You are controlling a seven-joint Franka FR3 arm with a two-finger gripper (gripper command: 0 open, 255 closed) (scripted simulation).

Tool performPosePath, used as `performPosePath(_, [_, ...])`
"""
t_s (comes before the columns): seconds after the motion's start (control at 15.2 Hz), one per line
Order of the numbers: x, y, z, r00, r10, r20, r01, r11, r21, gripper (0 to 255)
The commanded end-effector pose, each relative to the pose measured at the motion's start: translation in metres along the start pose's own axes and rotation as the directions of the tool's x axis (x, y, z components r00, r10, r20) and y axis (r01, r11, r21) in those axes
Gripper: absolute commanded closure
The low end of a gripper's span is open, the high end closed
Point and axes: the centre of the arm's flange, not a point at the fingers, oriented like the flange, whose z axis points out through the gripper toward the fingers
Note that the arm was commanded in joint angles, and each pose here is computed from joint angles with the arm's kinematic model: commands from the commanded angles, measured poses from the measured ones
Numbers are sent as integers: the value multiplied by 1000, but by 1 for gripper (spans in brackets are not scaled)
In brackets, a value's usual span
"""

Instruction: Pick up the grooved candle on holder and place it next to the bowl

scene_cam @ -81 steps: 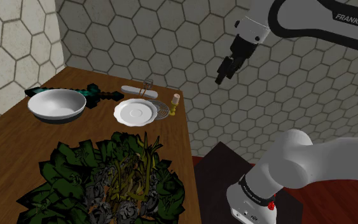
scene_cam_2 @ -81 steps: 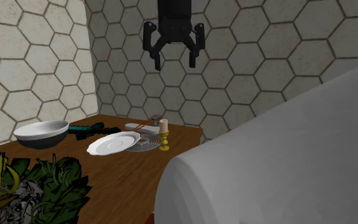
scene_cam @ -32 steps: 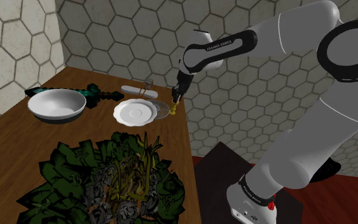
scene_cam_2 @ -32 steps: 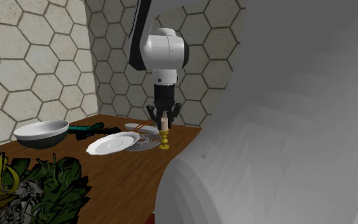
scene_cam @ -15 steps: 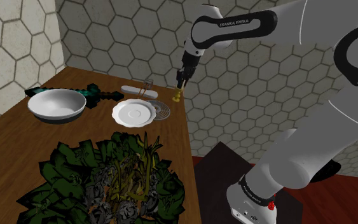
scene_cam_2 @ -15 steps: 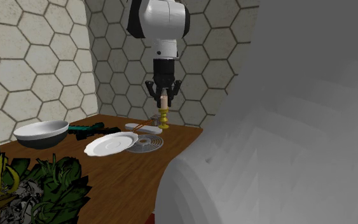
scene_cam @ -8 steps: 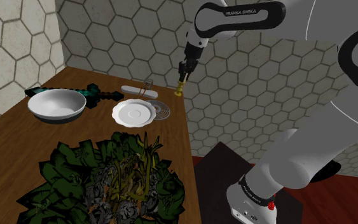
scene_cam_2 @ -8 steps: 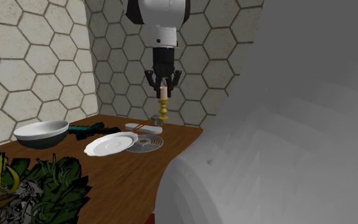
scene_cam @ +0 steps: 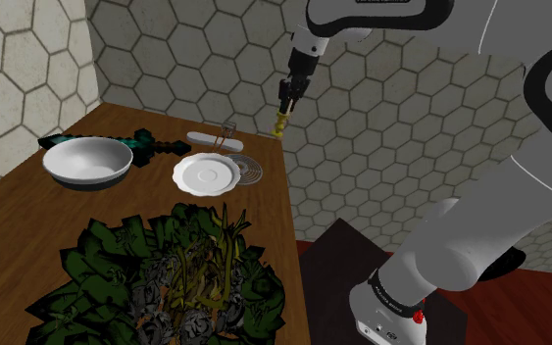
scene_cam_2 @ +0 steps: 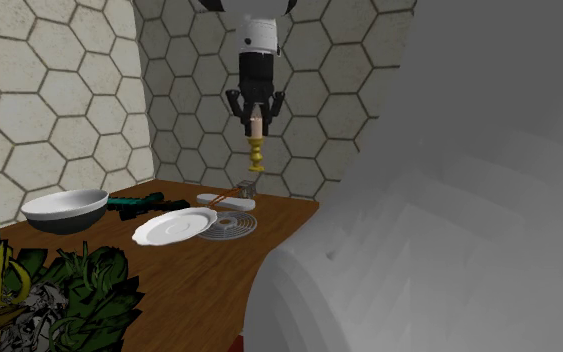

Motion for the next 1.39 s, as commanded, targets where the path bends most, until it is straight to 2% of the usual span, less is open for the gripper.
performPosePath(0.0, [-1,0,-11,1000,0,1,0,1000,0,255])
performPosePath(0.2, [-1,0,-22,1000,0,1,0,1000,0,255])
performPosePath(1.32, [127,-185,-19,1000,0,1,0,1000,0,255])
